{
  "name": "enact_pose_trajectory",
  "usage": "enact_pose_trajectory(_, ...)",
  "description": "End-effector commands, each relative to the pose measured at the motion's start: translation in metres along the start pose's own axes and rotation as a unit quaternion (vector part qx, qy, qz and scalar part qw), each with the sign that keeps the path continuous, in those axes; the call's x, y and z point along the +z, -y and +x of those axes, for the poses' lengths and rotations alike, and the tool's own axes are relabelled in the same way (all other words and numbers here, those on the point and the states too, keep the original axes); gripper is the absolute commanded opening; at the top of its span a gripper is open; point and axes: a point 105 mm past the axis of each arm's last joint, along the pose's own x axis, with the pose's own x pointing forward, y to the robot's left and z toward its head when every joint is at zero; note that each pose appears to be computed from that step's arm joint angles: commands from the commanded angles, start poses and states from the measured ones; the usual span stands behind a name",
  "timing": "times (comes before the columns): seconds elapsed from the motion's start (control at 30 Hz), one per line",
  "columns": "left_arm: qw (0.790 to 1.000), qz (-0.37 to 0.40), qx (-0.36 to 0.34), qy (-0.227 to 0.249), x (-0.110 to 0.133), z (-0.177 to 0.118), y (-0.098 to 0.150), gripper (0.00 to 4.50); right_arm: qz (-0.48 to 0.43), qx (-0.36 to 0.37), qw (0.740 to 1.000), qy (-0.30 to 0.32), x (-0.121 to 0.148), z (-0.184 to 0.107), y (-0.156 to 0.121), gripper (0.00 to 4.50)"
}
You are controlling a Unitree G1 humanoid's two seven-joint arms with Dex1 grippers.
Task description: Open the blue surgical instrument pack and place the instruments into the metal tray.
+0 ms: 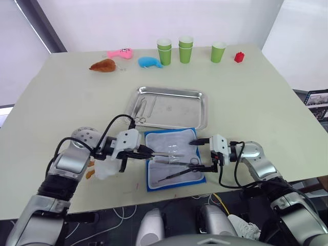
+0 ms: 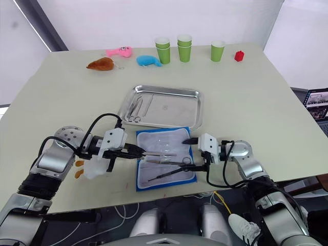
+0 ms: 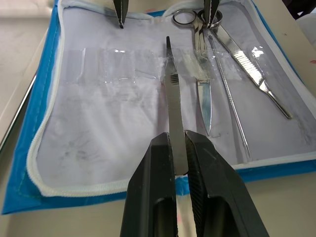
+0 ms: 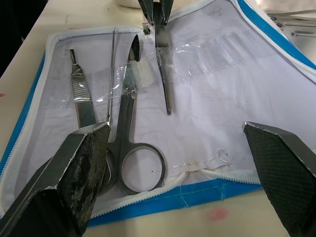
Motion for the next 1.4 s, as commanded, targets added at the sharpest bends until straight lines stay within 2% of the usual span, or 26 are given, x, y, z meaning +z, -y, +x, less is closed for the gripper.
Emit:
enact_pose_trajectory(0.03,0.999,0.034,0.024,0.006,0.016,-0.018,-0.009,0.08,0.056,0.037,0.994,-0.09,-0.048,-0.001,-0.028,4.5)
enact_pose_trajectory(0.57,0.999,0.041,0.017,-0.028,0.008,-0.049,0.003,0.08,0.057,0.037,0.994,-0.09,-0.049,0.0,-0.029,4.5)
enact_pose_trajectory(0.97,0.999,0.016,0.03,-0.016,0.012,-0.068,0.007,0.08,0.058,0.042,0.994,-0.089,-0.049,0.001,-0.031,4.5)
enact_pose_trajectory(1.07,0.999,0.003,0.042,-0.001,0.017,-0.071,0.005,0.08,0.058,0.043,0.993,-0.089,-0.05,0.001,-0.031,4.5)
enact_pose_trajectory(1.2,0.993,-0.029,0.101,0.05,0.027,-0.07,-0.01,0.08,0.057,0.044,0.993,-0.089,-0.05,0.001,-0.031,4.5)
enact_pose_trajectory(1.27,0.982,-0.042,0.168,0.079,0.031,-0.07,-0.027,0.08,0.057,0.043,0.994,-0.087,-0.049,0.002,-0.031,4.5)
enact_pose_trajectory(1.4,0.952,-0.08,0.259,0.14,0.046,-0.068,-0.051,0.08,0.057,0.043,0.994,-0.087,-0.048,0.002,-0.03,4.5)
